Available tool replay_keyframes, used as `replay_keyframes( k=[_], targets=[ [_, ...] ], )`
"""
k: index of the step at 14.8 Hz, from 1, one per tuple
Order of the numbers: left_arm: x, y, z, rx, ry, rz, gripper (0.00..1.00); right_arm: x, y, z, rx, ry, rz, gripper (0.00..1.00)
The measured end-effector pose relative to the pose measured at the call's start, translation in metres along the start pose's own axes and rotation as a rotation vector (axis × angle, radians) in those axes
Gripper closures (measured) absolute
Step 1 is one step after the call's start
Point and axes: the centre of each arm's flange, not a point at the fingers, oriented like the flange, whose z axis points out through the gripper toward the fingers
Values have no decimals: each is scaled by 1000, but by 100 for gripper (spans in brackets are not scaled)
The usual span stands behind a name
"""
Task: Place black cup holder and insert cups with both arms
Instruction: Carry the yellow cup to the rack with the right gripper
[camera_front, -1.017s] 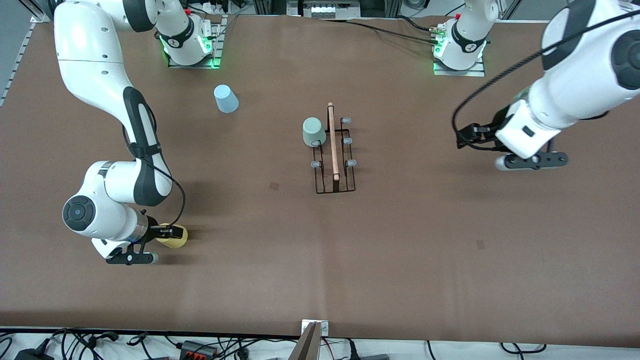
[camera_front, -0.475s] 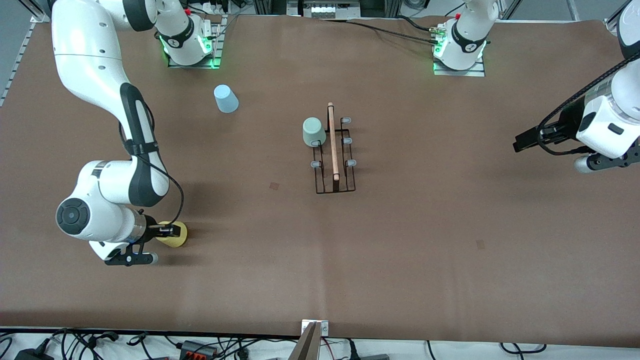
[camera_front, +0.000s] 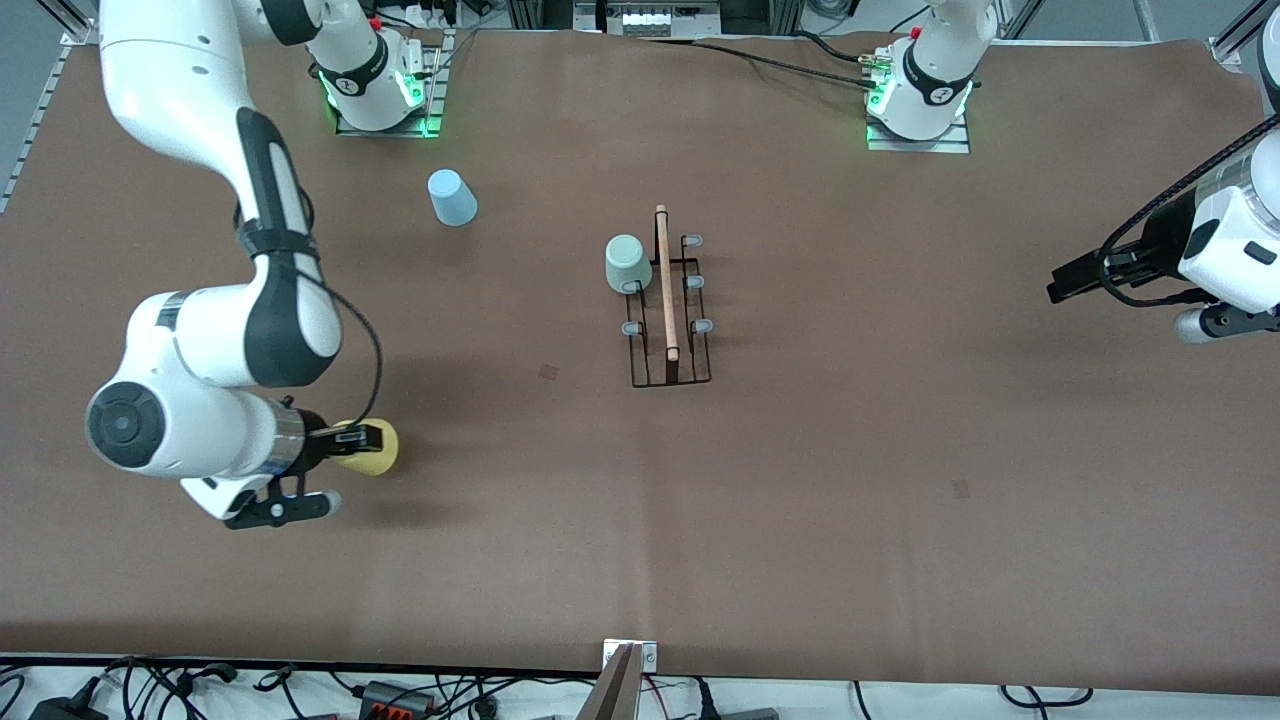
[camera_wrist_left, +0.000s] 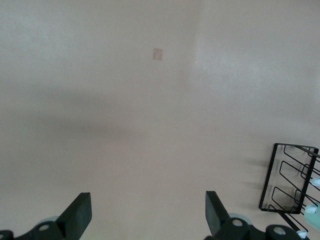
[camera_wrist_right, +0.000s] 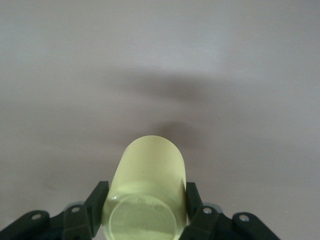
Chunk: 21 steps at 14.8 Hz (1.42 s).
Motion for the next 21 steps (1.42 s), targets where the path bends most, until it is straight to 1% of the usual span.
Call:
replay_keyframes(
  k=[4,6,9,12,16,17,21],
  targets=[
    [0,1,1,1,-2,4,0,-17,-117,0,-9,3,-15,33],
    [0,1,1,1,-2,5,0,-32,-172,5,-15,0,0,33],
    [-1,2,1,1,-3,10,0,-56,-242,10,-22,1,30,33],
    [-2,6,1,1,-3,16,0,-85,-302,2,-18,16,41,33],
    [-2,5,1,1,-4,15,0,-105,-337,0,-12,19,83,33],
    [-2,5,1,1,-4,15,0,-108,-343,1,-1,15,92,33],
    [-2,4,1,1,-4,19,0,-108,-348,8,26,10,105,33]
  ],
)
